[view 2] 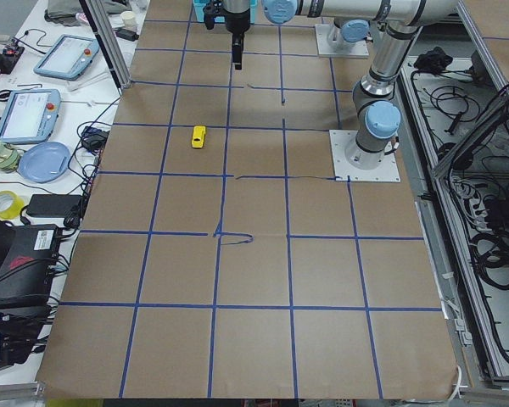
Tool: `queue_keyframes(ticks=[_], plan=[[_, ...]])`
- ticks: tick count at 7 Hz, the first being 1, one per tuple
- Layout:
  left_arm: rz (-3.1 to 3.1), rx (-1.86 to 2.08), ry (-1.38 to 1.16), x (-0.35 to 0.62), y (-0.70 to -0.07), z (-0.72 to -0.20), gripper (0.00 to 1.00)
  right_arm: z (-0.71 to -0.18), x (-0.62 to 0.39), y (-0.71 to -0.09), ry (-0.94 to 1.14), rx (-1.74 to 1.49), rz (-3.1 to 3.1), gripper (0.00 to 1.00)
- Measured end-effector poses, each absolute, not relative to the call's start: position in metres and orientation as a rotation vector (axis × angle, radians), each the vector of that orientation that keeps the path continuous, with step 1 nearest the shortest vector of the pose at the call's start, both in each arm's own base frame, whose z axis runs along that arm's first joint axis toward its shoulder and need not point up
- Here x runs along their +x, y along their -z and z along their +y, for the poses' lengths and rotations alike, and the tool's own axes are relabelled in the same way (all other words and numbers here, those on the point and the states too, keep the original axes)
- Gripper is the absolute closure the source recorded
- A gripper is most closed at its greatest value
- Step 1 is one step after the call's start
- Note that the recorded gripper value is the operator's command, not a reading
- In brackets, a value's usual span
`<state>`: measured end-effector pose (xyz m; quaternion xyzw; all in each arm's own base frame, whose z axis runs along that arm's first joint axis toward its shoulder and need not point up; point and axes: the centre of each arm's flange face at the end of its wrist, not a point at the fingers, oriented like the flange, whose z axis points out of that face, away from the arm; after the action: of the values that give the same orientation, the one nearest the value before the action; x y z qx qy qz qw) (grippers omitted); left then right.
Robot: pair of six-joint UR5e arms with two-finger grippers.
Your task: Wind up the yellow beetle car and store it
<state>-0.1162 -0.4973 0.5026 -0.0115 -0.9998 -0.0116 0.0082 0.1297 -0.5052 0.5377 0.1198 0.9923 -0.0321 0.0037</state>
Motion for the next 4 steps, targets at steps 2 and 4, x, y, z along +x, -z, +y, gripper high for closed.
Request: queue_keyframes(ticks=[2, 4], plan=[[-3.124, -0.035, 0.041, -0.116, -0.5005, -0.4961, 0.0, -0.5071, 0.1294, -0.5404, 0.131, 0.373, 3.11, 0.0], [-3.123, -0.034, 0.04, -0.1154, -0.5001, -0.4961, 0.0, -0.5074, 0.1301, -0.5416, 0.138, 0.374, 3.103, 0.0]])
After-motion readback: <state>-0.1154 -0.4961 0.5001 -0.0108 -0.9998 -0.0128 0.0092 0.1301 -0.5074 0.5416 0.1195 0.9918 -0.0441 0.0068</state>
